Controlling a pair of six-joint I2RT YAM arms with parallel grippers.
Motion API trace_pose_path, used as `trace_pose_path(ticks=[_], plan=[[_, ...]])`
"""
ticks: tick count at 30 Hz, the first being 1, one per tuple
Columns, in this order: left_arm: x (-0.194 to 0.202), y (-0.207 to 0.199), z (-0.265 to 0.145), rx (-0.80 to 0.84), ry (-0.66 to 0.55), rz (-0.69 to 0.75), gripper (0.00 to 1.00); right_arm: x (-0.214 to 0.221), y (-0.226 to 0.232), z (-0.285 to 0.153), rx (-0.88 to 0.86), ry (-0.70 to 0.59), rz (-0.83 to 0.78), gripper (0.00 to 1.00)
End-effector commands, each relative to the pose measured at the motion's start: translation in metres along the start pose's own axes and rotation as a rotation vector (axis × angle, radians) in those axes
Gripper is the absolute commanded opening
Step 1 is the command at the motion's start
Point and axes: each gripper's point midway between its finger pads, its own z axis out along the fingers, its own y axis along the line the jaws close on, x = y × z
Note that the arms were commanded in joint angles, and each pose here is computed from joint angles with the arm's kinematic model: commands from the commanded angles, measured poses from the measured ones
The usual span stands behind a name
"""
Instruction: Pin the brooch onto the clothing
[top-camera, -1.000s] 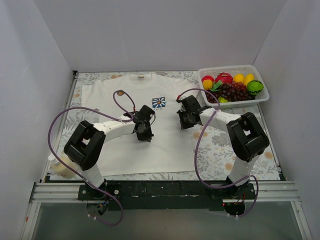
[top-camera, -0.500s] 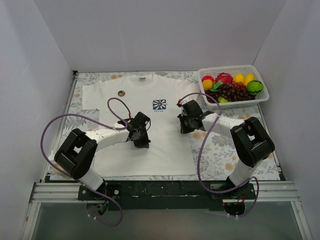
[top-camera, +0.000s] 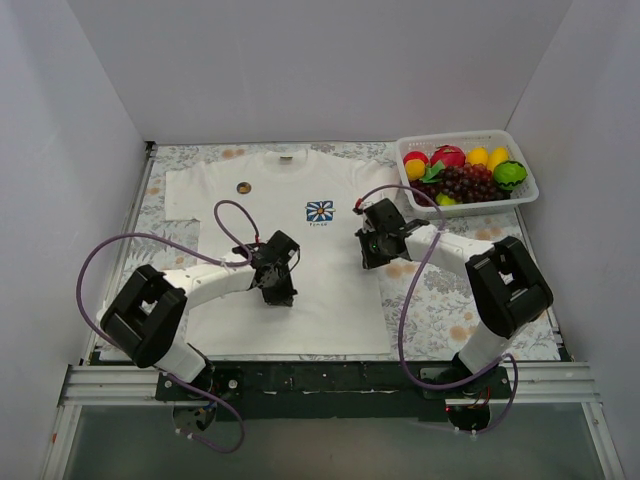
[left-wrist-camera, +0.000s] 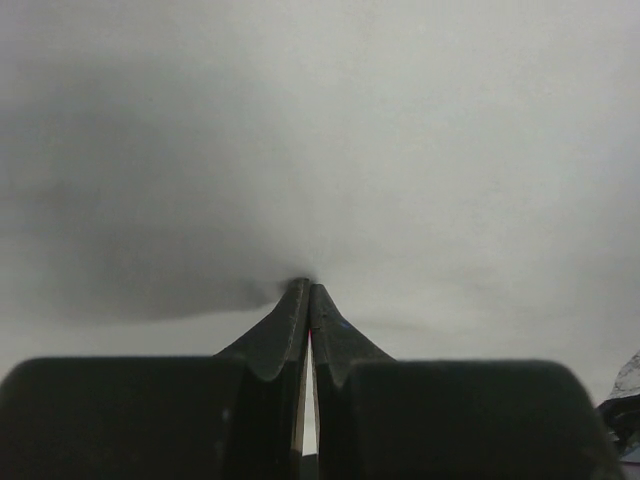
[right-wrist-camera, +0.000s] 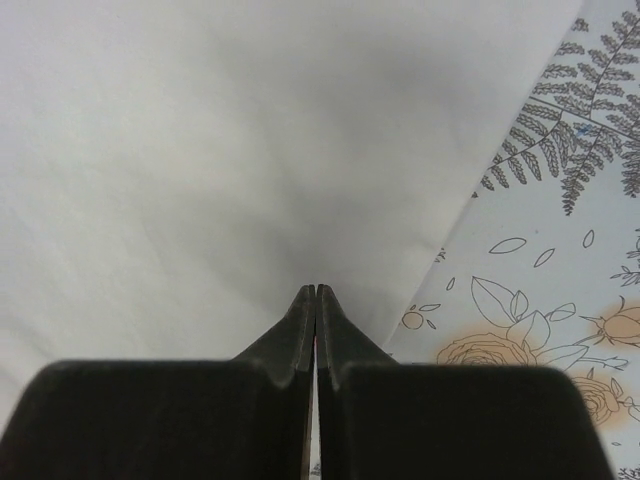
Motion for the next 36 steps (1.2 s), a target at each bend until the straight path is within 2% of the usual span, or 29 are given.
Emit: trace_pose_path(ticks=[1,5,8,9,12,13,15,16,18,20,21,22,23,25,26,28,29,36], plan=[[-0.01,0.015,-0.018,-0.103,-0.04,0.043,0.0,-0.047,0.021,-0.033,-0.062,-0.135,-0.022,0.01],[-0.043,-0.01,-0.04,-0.045,-0.156,0.069,0.0,-0.072,0.029,-0.06,-0.087,-0.247,-0.032,0.01],[-0.069,-0.027,-0.059,-0.013,-0.251,0.097,0.1,-0.089,0.028,-0.084,-0.073,-0.34,-0.025,0.01],[-0.075,-0.032,-0.065,-0.001,-0.274,0.107,0.21,-0.092,0.03,-0.092,-0.081,-0.365,-0.027,0.01],[-0.103,-0.05,-0.092,0.046,-0.384,0.141,0.41,-0.112,0.027,-0.126,-0.06,-0.505,-0.014,0.01],[-0.11,-0.053,-0.1,0.05,-0.418,0.145,0.55,-0.118,0.029,-0.145,-0.068,-0.566,-0.017,0.01],[-0.127,-0.065,-0.123,0.084,-0.497,0.16,0.73,-0.124,0.027,-0.164,-0.056,-0.636,-0.017,0.02],[-0.134,-0.067,-0.132,0.091,-0.533,0.164,0.87,-0.131,0.029,-0.186,-0.065,-0.706,-0.019,0.03],[-0.146,-0.071,-0.15,0.105,-0.603,0.195,0.98,-0.137,0.029,-0.207,-0.059,-0.772,-0.042,0.07],[-0.158,-0.075,-0.177,0.137,-0.698,0.198,0.98,-0.143,0.028,-0.239,-0.058,-0.868,-0.045,0.36],[-0.161,-0.075,-0.187,0.148,-0.731,0.207,0.98,-0.143,0.025,-0.246,-0.04,-0.897,-0.046,0.41],[-0.164,-0.075,-0.203,0.168,-0.776,0.23,0.98,-0.143,0.024,-0.263,-0.041,-0.948,-0.047,0.53],[-0.168,-0.079,-0.215,0.195,-0.819,0.234,0.98,-0.146,0.024,-0.275,-0.043,-0.996,-0.048,0.69],[-0.17,-0.076,-0.227,0.203,-0.868,0.268,0.98,-0.142,0.02,-0.292,-0.035,-1.069,-0.044,0.8],[-0.172,-0.077,-0.246,0.245,-0.929,0.265,0.98,-0.144,0.021,-0.303,-0.039,-1.114,-0.044,0.86],[-0.169,-0.074,-0.253,0.272,-0.965,0.28,0.98,-0.139,0.018,-0.312,-0.033,-1.155,-0.046,0.9],[-0.169,-0.074,-0.27,0.31,-1.02,0.284,0.98,-0.139,0.017,-0.316,-0.03,-1.175,-0.044,0.92],[-0.158,-0.068,-0.295,0.414,-1.121,0.288,0.98,-0.138,0.013,-0.324,-0.007,-1.205,-0.052,0.95]])
